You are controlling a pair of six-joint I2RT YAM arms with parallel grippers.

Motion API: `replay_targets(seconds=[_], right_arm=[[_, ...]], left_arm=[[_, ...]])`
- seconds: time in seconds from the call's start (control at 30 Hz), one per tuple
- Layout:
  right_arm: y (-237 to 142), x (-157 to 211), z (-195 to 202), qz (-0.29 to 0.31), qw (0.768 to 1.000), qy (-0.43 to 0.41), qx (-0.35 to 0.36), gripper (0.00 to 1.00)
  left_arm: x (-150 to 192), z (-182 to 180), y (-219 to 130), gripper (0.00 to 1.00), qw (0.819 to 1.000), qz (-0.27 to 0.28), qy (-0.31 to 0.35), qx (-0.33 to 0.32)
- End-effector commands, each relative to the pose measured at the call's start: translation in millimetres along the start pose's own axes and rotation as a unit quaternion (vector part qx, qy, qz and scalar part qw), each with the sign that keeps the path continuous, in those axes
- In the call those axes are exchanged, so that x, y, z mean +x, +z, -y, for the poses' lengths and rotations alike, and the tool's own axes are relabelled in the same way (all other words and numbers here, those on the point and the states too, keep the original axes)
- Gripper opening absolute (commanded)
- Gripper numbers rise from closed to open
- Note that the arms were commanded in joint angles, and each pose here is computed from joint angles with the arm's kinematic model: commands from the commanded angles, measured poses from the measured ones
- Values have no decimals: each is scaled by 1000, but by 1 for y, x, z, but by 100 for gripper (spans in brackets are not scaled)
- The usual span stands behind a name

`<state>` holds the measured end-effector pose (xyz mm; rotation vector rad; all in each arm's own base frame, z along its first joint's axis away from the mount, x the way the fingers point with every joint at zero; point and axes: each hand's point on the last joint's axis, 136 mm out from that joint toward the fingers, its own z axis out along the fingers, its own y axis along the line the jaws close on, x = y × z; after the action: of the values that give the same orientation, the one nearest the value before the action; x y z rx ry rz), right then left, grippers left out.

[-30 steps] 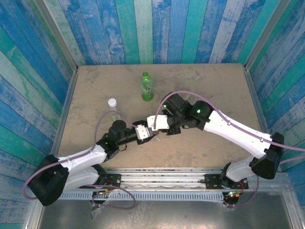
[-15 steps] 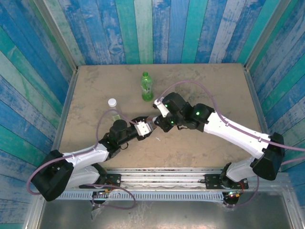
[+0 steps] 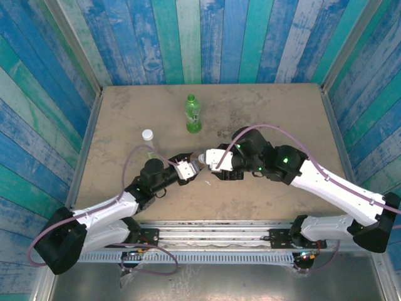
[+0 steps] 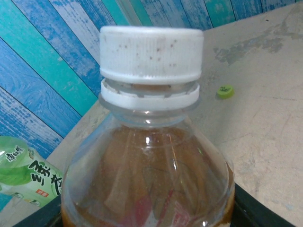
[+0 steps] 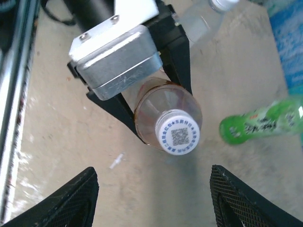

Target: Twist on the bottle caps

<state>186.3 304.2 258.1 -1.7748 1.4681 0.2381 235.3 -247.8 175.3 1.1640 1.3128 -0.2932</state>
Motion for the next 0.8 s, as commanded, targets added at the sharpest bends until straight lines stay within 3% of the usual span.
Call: replay_targets(seconds=[0.0, 0.13, 0.27, 0.77], right_arm=[[5, 8, -2, -31, 985, -170, -12, 64], [16, 8, -1, -38, 976, -215, -21, 60], [26, 0, 0, -35, 976, -211, -38, 52], [45, 7, -6, -67, 973, -209, -67, 39]], left_arm=[[1, 3, -1, 51, 1000, -12, 6, 14], [3, 6, 0, 51, 1000, -15, 15, 21], [2, 10, -1, 51, 999, -8, 17, 31], [-10, 13, -6, 51, 999, 18, 14, 41]])
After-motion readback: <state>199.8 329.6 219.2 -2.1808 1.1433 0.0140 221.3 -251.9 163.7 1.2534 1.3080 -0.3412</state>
